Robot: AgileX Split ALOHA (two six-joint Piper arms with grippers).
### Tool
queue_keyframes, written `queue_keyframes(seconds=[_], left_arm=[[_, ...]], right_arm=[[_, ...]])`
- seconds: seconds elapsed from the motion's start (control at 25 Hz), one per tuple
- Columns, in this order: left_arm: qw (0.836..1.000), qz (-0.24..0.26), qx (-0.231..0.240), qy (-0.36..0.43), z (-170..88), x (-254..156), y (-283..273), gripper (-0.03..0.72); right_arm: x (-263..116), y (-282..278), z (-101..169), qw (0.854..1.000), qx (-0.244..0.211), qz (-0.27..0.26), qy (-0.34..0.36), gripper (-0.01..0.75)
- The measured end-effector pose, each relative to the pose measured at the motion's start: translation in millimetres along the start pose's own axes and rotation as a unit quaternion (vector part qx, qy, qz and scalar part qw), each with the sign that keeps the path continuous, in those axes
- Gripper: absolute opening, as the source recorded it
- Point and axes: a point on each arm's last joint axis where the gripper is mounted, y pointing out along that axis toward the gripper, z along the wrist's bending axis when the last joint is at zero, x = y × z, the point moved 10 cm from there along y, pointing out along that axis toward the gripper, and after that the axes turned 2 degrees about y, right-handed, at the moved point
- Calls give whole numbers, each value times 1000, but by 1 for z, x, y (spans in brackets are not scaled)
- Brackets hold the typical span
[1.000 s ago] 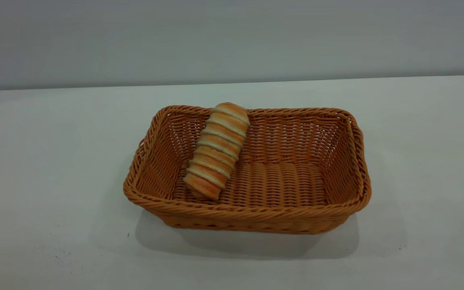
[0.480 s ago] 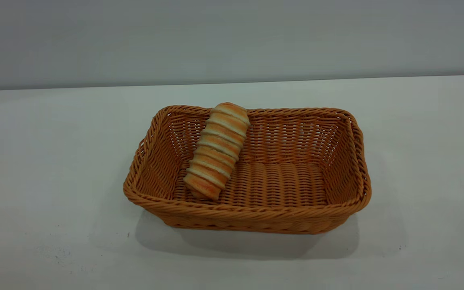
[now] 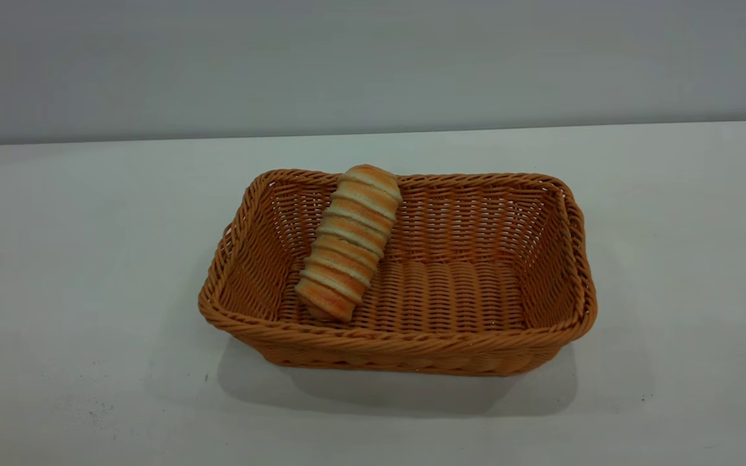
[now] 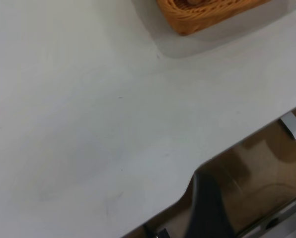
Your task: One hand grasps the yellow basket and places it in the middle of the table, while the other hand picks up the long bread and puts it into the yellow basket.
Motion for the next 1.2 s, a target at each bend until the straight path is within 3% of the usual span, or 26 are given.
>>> queue_keyframes(seconds=[0.36, 0.6, 0.76, 1.2], left_arm=[[1000, 0, 4, -5, 1, 0, 0, 553], [994, -3, 78, -80, 14, -1, -2, 553], [987, -44, 118, -102, 17, -3, -11, 553], [986, -49, 120, -104, 16, -5, -13, 553]], right_arm=[[0, 0, -1, 1000, -4, 0, 3, 571], [0, -7, -13, 996, -73, -29, 49, 571], [0, -9, -18, 991, -104, -36, 69, 571], [0, -9, -17, 992, -100, -36, 67, 571]])
